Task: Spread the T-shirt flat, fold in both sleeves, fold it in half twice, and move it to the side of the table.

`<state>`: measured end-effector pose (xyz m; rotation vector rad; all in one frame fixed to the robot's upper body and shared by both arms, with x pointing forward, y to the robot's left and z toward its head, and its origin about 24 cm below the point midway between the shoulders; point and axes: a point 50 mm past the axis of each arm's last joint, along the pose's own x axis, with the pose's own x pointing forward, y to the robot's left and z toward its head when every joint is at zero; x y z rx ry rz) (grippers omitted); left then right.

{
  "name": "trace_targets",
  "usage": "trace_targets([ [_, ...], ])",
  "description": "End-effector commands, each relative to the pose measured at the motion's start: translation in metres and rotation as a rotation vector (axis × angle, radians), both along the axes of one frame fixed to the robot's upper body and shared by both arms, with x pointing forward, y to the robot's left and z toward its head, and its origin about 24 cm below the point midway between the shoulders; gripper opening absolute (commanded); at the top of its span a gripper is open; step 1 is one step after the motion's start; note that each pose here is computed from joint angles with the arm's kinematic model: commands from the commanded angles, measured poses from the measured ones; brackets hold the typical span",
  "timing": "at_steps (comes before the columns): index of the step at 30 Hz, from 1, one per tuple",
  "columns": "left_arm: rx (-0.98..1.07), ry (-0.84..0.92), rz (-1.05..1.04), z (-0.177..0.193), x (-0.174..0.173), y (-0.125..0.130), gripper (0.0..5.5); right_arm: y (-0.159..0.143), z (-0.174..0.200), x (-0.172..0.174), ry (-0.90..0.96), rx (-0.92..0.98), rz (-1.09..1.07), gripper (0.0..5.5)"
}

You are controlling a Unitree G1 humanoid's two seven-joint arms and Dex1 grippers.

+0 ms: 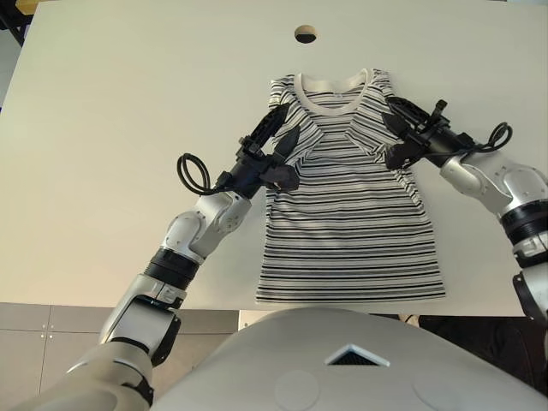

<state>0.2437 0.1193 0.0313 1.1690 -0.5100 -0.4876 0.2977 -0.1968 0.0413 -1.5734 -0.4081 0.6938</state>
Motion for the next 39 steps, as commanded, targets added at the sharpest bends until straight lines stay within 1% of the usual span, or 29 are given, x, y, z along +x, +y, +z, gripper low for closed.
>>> trace_targets([
  [1, 0.023, 0.004, 0.017, 0.012, -0.004, 0.025, 2.81, -0.01, 0.011, -0.005, -0.017, 0.025, -0.019, 2.41],
  [5, 0.057, 0.029, 0.013, 0.029, -0.023, 0.054, 2.81, -0.023, 0.025, -0.025, -0.002, 0.116, -0.024, 3.0],
  [6, 0.09, 0.061, 0.001, 0.032, -0.032, 0.064, 2.81, -0.03, 0.029, -0.036, 0.032, 0.165, -0.031, 3.25],
  [7, 0.158, 0.124, -0.045, 0.031, -0.048, 0.073, 2.81, -0.039, 0.033, -0.05, 0.072, 0.205, -0.039, 3.37],
  [8, 0.216, 0.209, -0.09, 0.028, -0.064, 0.081, 2.81, -0.047, 0.035, -0.068, 0.137, 0.22, -0.043, 3.37],
  [10, 0.311, 0.387, -0.163, 0.022, -0.092, 0.095, 2.81, -0.057, 0.033, -0.101, 0.272, 0.181, -0.04, 3.37],
  [11, 0.352, 0.473, -0.201, 0.019, -0.105, 0.099, 2.81, -0.061, 0.03, -0.117, 0.329, 0.127, -0.036, 3.37],
  [14, 0.392, 0.622, -0.305, 0.018, -0.126, 0.098, 2.81, -0.068, 0.023, -0.151, 0.471, -0.015, -0.027, 3.37],
  [19, 0.398, 0.743, -0.42, 0.016, -0.143, 0.091, 2.81, -0.074, 0.014, -0.194, 0.621, -0.154, -0.015, 3.37],
  [22, 0.417, 0.771, -0.45, 0.013, -0.146, 0.088, 2.81, -0.073, 0.016, -0.204, 0.659, -0.204, -0.018, 3.37],
  [26, 0.39, 0.784, -0.504, 0.01, -0.15, 0.077, 2.81, -0.073, 0.02, -0.205, 0.676, -0.228, -0.015, 3.37],
  [30, 0.378, 0.778, -0.523, 0.004, -0.147, 0.07, 2.81, -0.065, 0.034, -0.188, 0.521, -0.076, -0.04, 3.37],
  [32, 0.387, 0.774, -0.527, 0.004, -0.145, 0.07, 2.81, -0.067, 0.037, -0.186, 0.499, -0.07, -0.049, 3.37],
  [35, 0.406, 0.777, -0.533, 0.004, -0.144, 0.072, 2.81, -0.075, 0.04, -0.193, 0.53, -0.108, -0.074, 3.37],
  [39, 0.428, 0.786, -0.562, 0.005, -0.145, 0.07, 2.81, -0.092, 0.037, -0.214, 0.635, -0.191, -0.135, 3.37],
])
